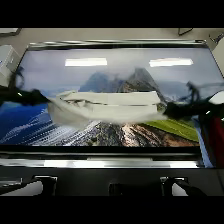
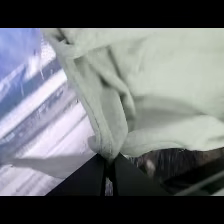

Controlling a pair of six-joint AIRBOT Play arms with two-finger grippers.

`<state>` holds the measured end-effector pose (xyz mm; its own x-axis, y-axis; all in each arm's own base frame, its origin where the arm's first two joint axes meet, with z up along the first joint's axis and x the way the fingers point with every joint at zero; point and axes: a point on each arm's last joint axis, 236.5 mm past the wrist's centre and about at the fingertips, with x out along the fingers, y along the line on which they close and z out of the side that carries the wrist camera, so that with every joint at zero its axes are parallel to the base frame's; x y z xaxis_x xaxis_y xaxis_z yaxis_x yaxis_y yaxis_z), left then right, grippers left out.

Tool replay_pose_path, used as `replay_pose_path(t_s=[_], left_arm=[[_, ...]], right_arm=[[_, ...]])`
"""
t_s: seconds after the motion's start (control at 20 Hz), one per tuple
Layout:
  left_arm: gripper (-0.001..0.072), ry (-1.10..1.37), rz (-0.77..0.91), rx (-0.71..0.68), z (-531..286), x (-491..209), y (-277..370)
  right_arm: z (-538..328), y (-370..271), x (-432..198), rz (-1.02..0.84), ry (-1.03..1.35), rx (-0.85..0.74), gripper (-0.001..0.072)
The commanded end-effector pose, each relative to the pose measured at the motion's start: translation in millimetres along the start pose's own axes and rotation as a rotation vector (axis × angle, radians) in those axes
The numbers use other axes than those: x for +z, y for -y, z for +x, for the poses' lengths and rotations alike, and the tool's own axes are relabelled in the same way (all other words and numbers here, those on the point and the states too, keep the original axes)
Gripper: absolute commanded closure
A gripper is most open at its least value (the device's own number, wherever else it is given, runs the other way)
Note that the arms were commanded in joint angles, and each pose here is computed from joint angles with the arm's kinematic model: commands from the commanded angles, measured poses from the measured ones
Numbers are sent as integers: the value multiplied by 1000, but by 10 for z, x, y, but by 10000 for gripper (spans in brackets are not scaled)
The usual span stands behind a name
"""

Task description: Fold the clothes and pants, and hang the long-sleeved shirts on hangers.

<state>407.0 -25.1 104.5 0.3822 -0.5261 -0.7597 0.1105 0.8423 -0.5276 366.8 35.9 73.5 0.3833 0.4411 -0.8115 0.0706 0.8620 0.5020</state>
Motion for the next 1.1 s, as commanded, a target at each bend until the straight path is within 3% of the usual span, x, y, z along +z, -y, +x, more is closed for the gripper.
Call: replay_pose_path(t_s=[0.0, 0.15, 0.3, 0.55, 0.75, 0.9, 1.05], left_arm=[[679, 557, 274, 104, -1782, 869, 1022], [679, 1035, 483, 150, -3332, 719, 2197], [679, 1244, 558, 127, -3993, 84, 2853], [680, 1508, 635, 122, -4655, -429, 3326], [681, 1514, 633, 160, -4682, -396, 3272], [680, 1325, 561, 238, -4258, -96, 2837], [680, 867, 372, 219, -3061, 222, 1961]], right_arm=[[-2055, -1041, 1206, -319, 712, -54, 671], [-3686, -1743, 1044, -482, 1146, -120, 671], [-4079, -1949, 566, -506, 1214, -115, 671], [-4651, -2061, 349, -488, 1414, -127, 671], [-4793, -2092, 331, -475, 1455, -125, 671], [-4292, -1791, 501, -410, 1253, -181, 671], [-2858, -1004, 637, -274, 676, -265, 672]])
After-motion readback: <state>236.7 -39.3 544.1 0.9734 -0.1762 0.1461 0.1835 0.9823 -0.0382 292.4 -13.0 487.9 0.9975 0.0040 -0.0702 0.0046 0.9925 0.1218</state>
